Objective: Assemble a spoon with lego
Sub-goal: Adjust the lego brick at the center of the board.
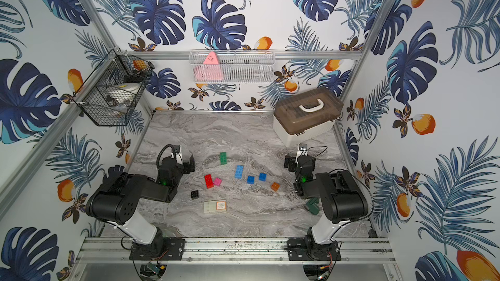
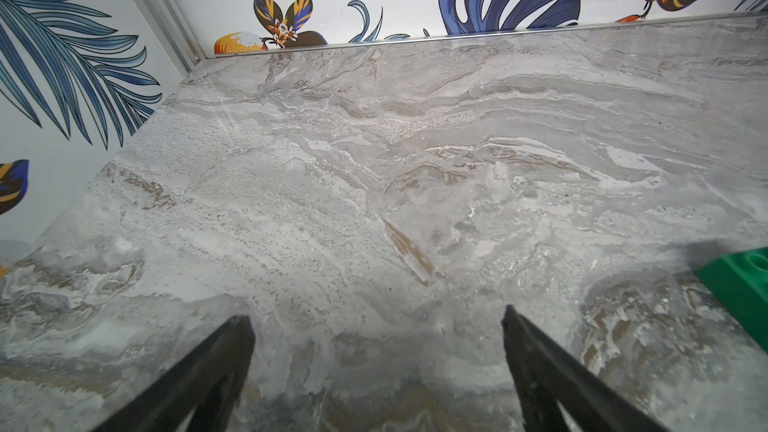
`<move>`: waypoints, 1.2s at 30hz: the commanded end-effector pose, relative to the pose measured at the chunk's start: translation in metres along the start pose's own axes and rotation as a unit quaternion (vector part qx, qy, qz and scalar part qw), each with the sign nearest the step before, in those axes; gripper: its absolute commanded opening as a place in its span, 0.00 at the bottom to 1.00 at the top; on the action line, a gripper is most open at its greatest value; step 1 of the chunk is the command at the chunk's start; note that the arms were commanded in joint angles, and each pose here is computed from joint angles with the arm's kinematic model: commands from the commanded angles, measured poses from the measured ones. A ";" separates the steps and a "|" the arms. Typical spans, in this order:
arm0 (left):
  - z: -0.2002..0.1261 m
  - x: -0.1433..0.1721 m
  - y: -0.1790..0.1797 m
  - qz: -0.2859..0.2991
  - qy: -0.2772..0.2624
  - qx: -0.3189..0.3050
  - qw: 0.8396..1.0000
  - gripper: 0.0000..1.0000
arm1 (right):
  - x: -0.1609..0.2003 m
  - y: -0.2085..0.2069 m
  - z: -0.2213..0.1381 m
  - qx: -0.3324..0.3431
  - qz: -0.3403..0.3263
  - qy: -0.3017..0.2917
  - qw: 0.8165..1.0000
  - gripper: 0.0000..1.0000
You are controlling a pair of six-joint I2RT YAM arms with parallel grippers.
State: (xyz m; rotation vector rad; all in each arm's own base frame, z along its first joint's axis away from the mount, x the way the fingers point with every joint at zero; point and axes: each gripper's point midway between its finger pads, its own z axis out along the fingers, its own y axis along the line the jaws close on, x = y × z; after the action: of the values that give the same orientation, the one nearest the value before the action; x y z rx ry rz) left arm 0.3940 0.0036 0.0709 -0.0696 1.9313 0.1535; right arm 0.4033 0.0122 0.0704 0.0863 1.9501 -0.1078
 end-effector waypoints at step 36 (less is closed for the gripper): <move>-0.032 -0.018 -0.004 0.021 -0.086 -0.060 0.994 0.99 | -0.039 0.106 -0.074 -0.074 -0.058 0.201 0.975 1.00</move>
State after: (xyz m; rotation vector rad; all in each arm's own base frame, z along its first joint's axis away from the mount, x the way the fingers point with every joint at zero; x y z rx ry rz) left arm 0.3691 -0.0045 0.0838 -0.0820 1.8150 0.3056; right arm 0.3933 0.1273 0.1674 -0.1393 2.1291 -0.0612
